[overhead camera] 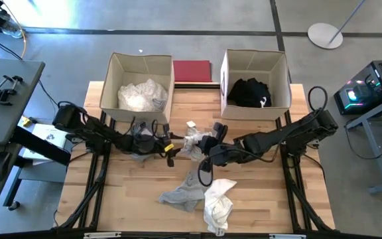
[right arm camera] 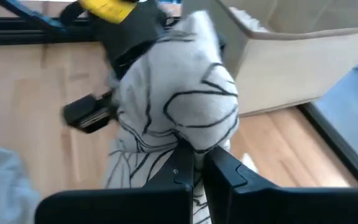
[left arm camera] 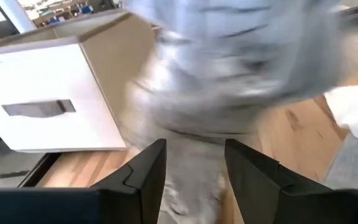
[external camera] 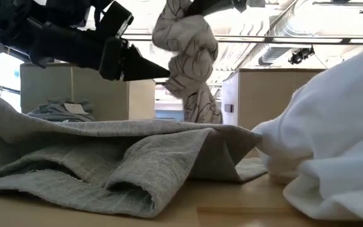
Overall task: Sort clothes
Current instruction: Put the white patterned shirt into the left laundry organizer
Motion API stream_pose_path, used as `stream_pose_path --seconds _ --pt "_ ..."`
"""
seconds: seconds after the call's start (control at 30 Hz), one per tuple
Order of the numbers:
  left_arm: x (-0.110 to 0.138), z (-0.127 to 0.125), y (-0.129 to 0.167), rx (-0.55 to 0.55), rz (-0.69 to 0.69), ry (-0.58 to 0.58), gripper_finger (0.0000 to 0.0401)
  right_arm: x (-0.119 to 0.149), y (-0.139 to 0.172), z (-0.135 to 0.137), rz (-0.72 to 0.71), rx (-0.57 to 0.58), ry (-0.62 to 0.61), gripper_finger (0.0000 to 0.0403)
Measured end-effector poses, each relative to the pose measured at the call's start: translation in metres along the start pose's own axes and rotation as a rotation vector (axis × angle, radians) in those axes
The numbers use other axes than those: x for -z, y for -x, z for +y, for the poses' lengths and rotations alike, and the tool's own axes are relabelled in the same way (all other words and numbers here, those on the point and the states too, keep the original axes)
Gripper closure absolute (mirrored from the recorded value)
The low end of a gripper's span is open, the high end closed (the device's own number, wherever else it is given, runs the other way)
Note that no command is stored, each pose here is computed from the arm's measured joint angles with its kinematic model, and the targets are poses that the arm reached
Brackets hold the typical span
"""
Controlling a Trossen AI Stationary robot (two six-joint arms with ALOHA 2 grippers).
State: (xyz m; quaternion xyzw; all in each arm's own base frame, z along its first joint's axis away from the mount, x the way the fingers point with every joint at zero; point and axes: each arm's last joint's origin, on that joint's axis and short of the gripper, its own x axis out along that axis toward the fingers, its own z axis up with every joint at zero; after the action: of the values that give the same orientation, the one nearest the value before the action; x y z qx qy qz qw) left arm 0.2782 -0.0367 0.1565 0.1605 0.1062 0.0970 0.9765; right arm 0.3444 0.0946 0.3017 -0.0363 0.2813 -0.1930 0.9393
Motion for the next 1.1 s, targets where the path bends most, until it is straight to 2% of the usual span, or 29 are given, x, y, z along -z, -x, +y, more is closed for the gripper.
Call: stream_pose_path --seconds 0.1,0.37,0.57,0.63,0.7,0.83,0.87,0.97,1.1 --pt "-0.003 0.004 -0.002 0.015 -0.047 0.019 0.0225 0.0 0.0 0.001 0.008 -0.047 -0.005 0.04" --pt "-0.021 0.015 -0.017 0.21 -0.227 0.081 0.0154 -0.006 -0.002 0.005 -0.043 -0.078 -0.007 0.04" --pt "-0.025 0.008 -0.047 0.203 -0.21 0.096 0.0157 -0.014 -0.001 0.007 -0.114 -0.123 0.028 0.04" --pt "-0.025 0.006 -0.054 0.197 -0.209 0.069 0.0177 -0.013 -0.001 0.007 -0.112 -0.124 0.038 0.0398" --pt "-0.026 0.004 -0.057 0.206 -0.209 0.039 0.0216 -0.012 -0.002 0.007 -0.106 -0.117 0.044 0.0391" --pt "-0.028 0.005 -0.054 0.24 -0.152 -0.001 0.0353 -0.012 0.007 0.0 -0.081 -0.094 0.015 0.0353" --pt "-0.031 0.006 -0.052 0.243 -0.141 -0.011 0.0374 -0.013 0.012 -0.004 -0.075 -0.082 -0.005 0.0338" --pt "-0.045 0.015 -0.042 0.207 -0.134 -0.03 0.0377 -0.017 0.037 -0.021 -0.07 -0.044 -0.084 0.0287" --pt "-0.075 0.036 -0.018 0.078 -0.163 -0.123 0.039 -0.014 0.072 -0.043 -0.036 -0.013 -0.205 0.0236"
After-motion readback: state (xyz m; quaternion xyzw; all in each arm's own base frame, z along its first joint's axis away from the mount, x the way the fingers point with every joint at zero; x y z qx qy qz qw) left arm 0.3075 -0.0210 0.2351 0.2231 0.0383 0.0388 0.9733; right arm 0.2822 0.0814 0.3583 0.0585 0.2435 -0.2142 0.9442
